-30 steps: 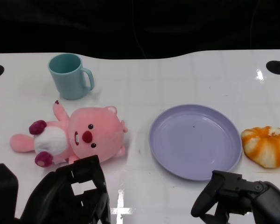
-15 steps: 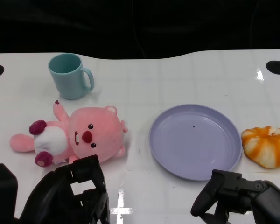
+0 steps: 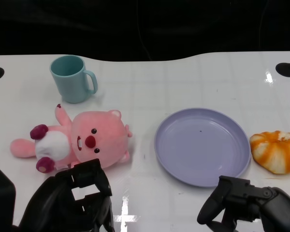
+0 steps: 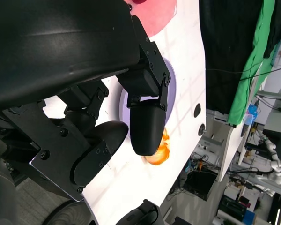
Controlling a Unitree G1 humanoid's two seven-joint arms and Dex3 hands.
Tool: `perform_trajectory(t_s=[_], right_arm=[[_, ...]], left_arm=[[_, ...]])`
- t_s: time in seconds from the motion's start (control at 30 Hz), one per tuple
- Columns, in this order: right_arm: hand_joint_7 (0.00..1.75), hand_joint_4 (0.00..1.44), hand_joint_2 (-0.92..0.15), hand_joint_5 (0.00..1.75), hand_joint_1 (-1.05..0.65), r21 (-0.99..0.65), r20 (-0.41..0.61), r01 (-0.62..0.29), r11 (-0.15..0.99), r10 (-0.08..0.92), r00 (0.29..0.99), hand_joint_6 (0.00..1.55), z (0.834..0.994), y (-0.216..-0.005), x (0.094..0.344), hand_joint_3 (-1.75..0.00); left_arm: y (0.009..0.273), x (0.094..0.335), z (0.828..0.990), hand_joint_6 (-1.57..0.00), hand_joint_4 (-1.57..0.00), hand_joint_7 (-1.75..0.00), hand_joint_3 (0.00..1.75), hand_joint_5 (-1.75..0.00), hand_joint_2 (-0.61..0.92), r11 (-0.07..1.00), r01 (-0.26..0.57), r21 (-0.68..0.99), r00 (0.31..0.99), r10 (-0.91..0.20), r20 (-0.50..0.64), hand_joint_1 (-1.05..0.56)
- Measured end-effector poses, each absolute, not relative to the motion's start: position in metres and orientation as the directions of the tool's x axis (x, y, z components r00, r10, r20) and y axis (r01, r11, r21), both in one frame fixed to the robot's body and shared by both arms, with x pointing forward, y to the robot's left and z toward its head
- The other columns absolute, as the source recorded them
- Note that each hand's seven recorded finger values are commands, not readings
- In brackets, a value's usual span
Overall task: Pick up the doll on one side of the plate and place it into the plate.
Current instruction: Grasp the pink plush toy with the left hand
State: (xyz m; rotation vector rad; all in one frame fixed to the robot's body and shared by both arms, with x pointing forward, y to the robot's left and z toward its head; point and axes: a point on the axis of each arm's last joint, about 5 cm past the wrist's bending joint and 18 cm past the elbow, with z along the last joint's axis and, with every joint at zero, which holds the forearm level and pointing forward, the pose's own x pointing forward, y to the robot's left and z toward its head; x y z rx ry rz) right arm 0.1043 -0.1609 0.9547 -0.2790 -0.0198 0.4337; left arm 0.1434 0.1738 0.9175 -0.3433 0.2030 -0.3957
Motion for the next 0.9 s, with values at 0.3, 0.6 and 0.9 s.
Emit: perform_trajectory(t_s=[0.3,0.6,0.9], right_arm=[[1.29,0.66,-0.92,1.58,-0.24,-0.271,-0.039,-0.418,0.867,0.424,0.905,0.59,0.954,-0.158,0.104,-0.35],[1.29,0.66,-0.92,1.58,-0.25,-0.274,-0.039,-0.417,0.867,0.423,0.905,0.59,0.955,-0.158,0.104,-0.35],[1.29,0.67,-0.92,1.57,-0.25,-0.273,-0.036,-0.421,0.865,0.428,0.903,0.59,0.956,-0.156,0.103,-0.34]], left_arm=[[0.178,0.142,0.921,-0.71,-0.6,-0.56,0.76,-1.21,0.6,0.905,0.309,-0.292,0.941,-0.336,-0.046,-0.26],[0.184,0.142,0.924,-0.48,-0.24,-0.27,0.11,-1.01,0.92,0.935,0.302,-0.184,0.953,-0.298,0.051,-0.47],[0.195,0.144,0.93,-0.31,-0.01,-0.14,0.12,-0.82,0.92,0.955,0.295,-0.022,0.954,-0.293,0.06,-0.59]])
